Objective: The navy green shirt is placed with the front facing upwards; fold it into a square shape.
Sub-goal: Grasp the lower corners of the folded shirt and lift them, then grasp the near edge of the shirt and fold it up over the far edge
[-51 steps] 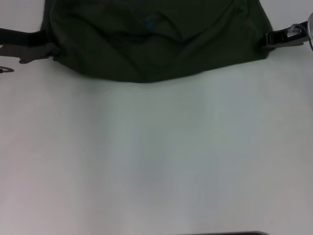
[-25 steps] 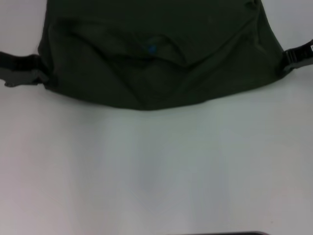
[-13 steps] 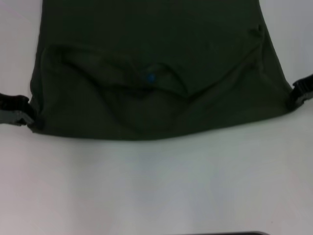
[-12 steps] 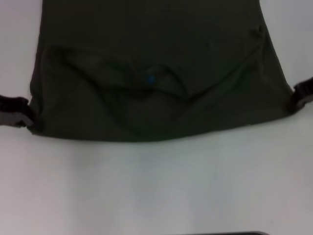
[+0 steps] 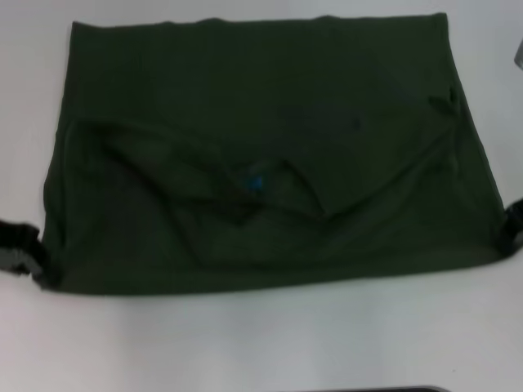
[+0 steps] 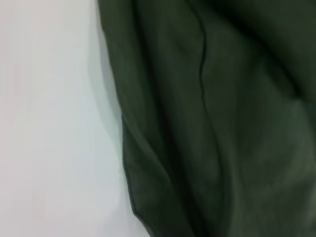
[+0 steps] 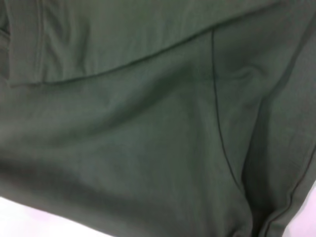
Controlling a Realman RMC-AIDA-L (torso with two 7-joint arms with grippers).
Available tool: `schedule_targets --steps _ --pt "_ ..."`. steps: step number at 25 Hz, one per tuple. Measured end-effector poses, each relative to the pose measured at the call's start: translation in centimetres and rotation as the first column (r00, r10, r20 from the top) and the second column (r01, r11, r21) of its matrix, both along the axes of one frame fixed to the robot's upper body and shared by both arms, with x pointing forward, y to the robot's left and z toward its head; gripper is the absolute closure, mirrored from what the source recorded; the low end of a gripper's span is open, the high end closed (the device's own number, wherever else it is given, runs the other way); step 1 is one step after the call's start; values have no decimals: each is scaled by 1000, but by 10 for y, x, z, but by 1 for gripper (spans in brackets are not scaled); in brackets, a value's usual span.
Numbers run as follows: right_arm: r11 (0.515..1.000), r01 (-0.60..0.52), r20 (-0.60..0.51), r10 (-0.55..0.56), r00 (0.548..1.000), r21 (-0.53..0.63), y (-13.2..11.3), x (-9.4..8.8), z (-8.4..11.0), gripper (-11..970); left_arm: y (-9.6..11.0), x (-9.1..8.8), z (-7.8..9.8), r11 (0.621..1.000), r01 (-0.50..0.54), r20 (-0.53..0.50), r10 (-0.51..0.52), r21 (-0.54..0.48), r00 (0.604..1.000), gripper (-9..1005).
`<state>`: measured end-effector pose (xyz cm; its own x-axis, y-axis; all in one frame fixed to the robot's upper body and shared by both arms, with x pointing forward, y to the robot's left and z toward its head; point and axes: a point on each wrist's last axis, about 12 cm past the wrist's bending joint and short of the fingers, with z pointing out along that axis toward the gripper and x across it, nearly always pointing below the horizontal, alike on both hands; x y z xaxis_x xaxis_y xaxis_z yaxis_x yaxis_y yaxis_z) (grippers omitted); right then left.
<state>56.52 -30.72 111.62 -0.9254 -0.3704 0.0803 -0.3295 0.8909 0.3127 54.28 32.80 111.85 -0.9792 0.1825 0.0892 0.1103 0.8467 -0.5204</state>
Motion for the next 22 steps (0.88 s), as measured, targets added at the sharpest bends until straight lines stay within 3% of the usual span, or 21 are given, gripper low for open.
schedule_targets --steps 10,13,22 --pt "999 -49 -119 51 992 17 1 -24 -8 934 -5 -23 -4 998 54 -96 -50 39 994 986" --pt "997 -62 -92 66 994 45 4 -25 -3 931 -4 -26 -4 998 59 -92 -56 30 994 987" --pt "964 -74 164 32 986 256 13 15 47 923 6 -2 34 992 49 106 -37 -118 994 987"
